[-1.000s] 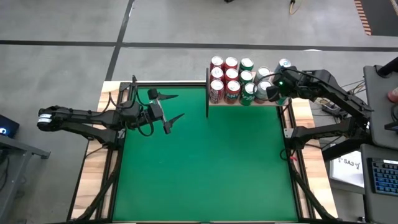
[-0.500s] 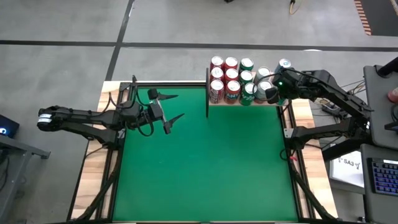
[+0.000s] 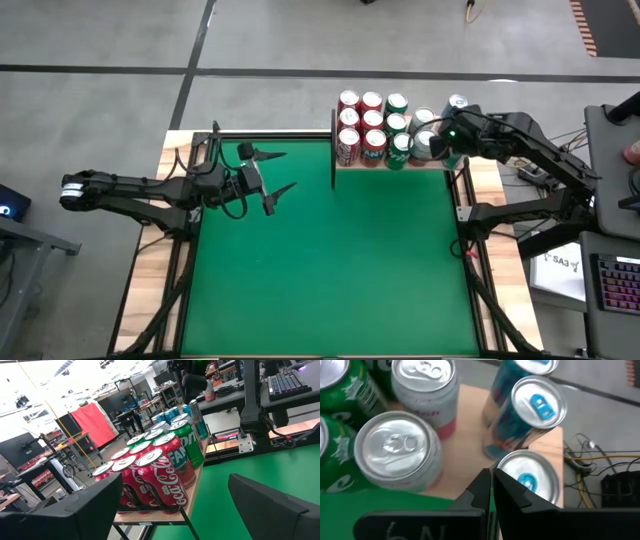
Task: Place canned beverage on shelf
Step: Put the blue soda can on the shelf aligned with the other blue soda cans
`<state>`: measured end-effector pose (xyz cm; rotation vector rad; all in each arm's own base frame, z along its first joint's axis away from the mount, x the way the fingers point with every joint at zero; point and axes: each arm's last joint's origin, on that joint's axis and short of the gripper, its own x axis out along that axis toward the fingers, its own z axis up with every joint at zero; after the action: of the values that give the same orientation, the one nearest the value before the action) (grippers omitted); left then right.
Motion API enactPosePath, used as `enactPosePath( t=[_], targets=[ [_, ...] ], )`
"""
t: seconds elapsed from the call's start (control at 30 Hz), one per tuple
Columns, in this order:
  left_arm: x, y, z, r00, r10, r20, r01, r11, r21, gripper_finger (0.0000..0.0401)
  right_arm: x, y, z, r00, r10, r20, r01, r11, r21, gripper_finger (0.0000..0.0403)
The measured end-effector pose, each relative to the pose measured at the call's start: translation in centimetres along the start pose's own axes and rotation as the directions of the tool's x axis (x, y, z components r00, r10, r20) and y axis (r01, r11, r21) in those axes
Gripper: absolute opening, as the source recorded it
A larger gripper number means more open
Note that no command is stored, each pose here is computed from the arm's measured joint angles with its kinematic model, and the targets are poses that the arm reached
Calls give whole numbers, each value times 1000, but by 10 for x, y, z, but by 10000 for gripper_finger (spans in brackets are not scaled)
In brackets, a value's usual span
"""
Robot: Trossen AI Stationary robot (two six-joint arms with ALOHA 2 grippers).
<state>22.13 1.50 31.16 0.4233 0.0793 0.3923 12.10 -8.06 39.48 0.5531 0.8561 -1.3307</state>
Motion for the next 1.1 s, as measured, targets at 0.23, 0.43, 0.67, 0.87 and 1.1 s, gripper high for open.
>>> enactPosePath(
  t=[0.23,0.43,0.67,0.87,1.1],
  targets=[
    [0,0,0,1000,0,0,0,1000,0,347,1,0,1,999,-37,32,37,999,-3,12],
    [0,0,0,1000,0,0,0,1000,0,347,4,2,-1,1000,-23,0,23,1000,-14,12],
    [0,0,0,1000,0,0,0,1000,0,347,4,2,-2,1000,4,-28,-5,1000,-17,12],
    [0,0,0,1000,0,0,0,1000,3,347,4,2,-3,999,11,-32,-12,1000,-15,12],
    [0,0,0,1000,1,0,-1,1000,4,347,3,2,-3,998,37,-49,-39,998,-55,12]
  ],
)
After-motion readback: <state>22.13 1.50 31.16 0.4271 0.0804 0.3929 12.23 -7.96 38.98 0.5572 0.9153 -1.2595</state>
